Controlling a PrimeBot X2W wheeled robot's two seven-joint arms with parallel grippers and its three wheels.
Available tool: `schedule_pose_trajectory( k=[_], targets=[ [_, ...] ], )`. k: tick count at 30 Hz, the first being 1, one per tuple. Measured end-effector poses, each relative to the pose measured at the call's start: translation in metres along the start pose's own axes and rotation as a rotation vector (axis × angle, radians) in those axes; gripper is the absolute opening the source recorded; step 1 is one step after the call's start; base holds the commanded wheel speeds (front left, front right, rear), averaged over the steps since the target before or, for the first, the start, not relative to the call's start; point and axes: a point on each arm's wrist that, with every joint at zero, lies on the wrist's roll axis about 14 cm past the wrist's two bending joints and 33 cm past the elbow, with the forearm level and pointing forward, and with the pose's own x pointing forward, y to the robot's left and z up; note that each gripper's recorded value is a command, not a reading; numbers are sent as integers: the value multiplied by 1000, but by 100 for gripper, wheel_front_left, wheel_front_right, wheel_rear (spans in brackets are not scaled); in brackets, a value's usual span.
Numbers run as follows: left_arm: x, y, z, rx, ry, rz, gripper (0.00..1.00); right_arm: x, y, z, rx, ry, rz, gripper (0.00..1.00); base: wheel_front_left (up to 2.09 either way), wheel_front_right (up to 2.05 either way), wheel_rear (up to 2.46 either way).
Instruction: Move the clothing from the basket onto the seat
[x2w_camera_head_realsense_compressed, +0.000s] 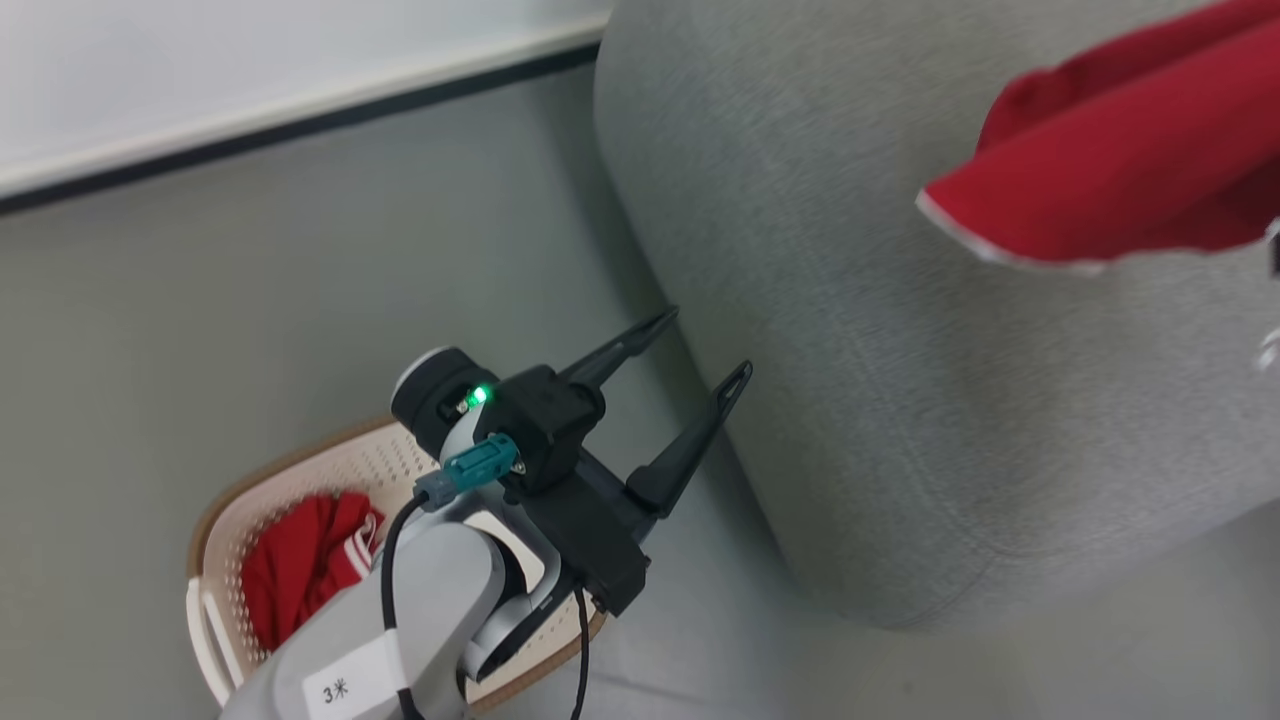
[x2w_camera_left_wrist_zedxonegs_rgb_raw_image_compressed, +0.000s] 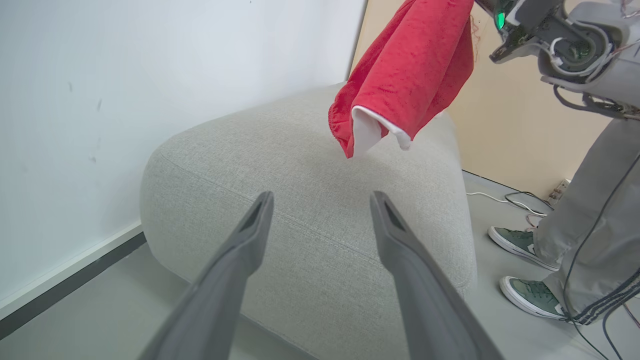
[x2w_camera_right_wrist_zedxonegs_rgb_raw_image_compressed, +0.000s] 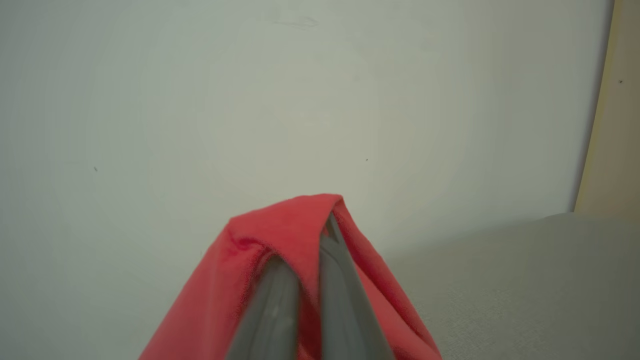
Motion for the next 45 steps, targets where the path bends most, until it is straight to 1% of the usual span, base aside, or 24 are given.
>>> schedule_pose_trajectory(
  k=[4, 9, 12, 14, 17, 18, 19, 21, 25, 28, 29, 30, 31, 33, 34, 35, 36, 39, 42, 45],
  targets=[
    [-2, 18, -3, -6, -2, 21, 100, 34, 1, 0, -17, -15, 10, 0, 0, 0, 0],
    [-2, 39, -8, -15, -4, 44, 100, 69, -13, -2, -47, -35, -26, 0, 0, 0, 0],
    [-3, 51, -13, -25, -3, 60, 100, 87, -19, -12, -45, -31, -51, 0, 0, 0, 0],
    [-4, 60, -18, -33, -1, 68, 100, 95, -29, -25, -57, -3, -85, 0, 0, 0, 0],
    [-7, 76, -26, -45, 7, 93, 100, 99, -42, -57, -76, 69, -137, 0, 0, 0, 0],
    [-10, 86, -32, -54, 13, 113, 100, 96, -50, -86, -77, 134, -173, 0, 0, 0, 0],
    [-10, 86, -32, -54, 13, 113, 100, 96, -50, -86, -77, 134, -173, 0, 0, 0, 0],
    [-15, 95, -41, -65, 26, 137, 100, 92, -53, -115, -75, 202, -195, 0, 0, 0, 0],
    [-29, 116, -56, -74, 54, 196, 100, 81, -44, -170, -64, 329, -194, 0, 0, 0, 0],
    [-36, 124, -65, -79, 73, 217, 100, 61, -38, -210, -55, 446, -199, 0, 0, 0, 0],
    [-37, 125, -65, -78, 73, 222, 100, 53, -35, -221, -59, 485, -192, 2, 0, 0, 0],
    [-38, 125, -64, -75, 68, 225, 100, 47, -32, -229, -57, 516, -187, 9, 0, 0, 0],
    [-38, 125, -63, -73, 66, 226, 100, 43, -31, -233, -58, 540, -182, 9, 0, 0, 0],
    [-38, 125, -61, -67, 65, 228, 100, 39, -33, -234, -74, 561, -180, 25, 0, 0, 0],
    [-38, 125, -60, -63, 60, 229, 100, 37, -34, -233, -74, 569, -181, 39, 0, 0, 0],
    [-38, 124, -57, -59, 54, 228, 100, 35, -36, -233, -74, 575, -183, 56, 0, 0, 0],
    [-38, 124, -56, -55, 50, 229, 100, 33, -37, -232, -74, 581, -187, 100, 0, 0, 0],
    [-36, 119, -50, -47, 38, 221, 100, 30, -41, -226, -78, 590, -189, 100, 0, 0, 0],
    [-35, 114, -43, -41, 25, 219, 100, 25, -40, -221, -99, 610, -168, 100, 0, 0, 0],
    [-37, 112, -37, -32, 18, 228, 100, 18, -39, -218, -168, 655, -121, 100, 0, 0, 0]
  ],
)
